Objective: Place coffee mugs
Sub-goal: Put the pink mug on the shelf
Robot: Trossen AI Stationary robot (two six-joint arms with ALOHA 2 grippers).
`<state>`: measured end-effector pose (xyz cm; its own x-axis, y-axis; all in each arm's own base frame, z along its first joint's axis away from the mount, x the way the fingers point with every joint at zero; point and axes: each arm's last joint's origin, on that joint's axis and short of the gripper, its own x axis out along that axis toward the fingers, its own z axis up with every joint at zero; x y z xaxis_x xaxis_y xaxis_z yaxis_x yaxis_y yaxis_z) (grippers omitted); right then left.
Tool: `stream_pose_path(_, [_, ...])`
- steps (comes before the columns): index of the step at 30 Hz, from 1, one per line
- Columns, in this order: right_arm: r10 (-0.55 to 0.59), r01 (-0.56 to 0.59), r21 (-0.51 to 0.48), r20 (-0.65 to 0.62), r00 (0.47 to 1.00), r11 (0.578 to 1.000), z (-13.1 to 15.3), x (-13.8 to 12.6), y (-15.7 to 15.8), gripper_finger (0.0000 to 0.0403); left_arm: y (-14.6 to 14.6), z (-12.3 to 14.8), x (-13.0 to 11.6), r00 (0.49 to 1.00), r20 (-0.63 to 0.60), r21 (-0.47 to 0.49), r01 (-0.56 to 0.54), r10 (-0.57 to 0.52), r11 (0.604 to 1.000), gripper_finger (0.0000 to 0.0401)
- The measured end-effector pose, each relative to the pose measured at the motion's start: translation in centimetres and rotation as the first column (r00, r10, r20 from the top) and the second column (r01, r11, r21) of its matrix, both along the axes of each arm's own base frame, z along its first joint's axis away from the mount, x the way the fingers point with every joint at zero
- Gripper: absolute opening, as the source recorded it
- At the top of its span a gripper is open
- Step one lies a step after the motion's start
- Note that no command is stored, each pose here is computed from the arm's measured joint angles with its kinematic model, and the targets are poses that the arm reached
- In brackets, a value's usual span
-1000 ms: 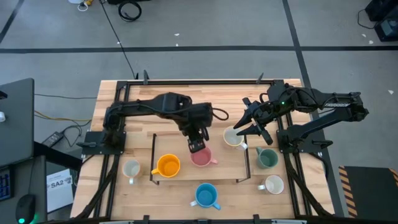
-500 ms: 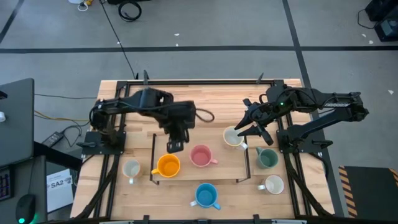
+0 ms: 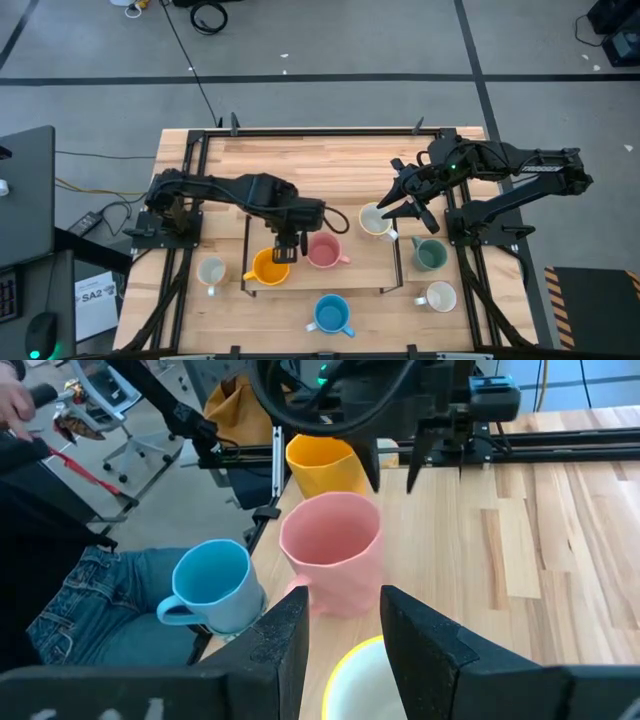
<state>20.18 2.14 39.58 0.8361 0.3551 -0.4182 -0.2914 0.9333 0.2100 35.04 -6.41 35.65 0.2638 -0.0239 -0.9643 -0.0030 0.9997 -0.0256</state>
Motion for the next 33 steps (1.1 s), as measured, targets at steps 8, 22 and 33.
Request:
stream_pose_path(8, [-0.002, 0.002, -0.001, 0.000, 1.000, 1.000, 0.0, 0.0, 0.0, 0.0132, 0.1, -0.1, 1.1, 0.995, 0.102, -0.019, -0.011, 0.013, 1.000, 0.0151])
stream_pose_path(22, [-0.002, 0.002, -0.001, 0.000, 1.000, 1.000, 0.0, 0.0, 0.0, 0.0132, -0.2, 0.8, 2.8, 0.956, 0.293, -0.060, -0.013, 0.030, 0.998, 0.0151])
stream_pose_path(33, [-0.075, 0.076, 0.045, -0.023, 0.997, 0.996, 0.2, -0.4, 0.8, 0.0132, 1.3, 3.2, 1.0, 0.937, 0.350, -0.033, 0.005, 0.007, 0.999, 0.0151])
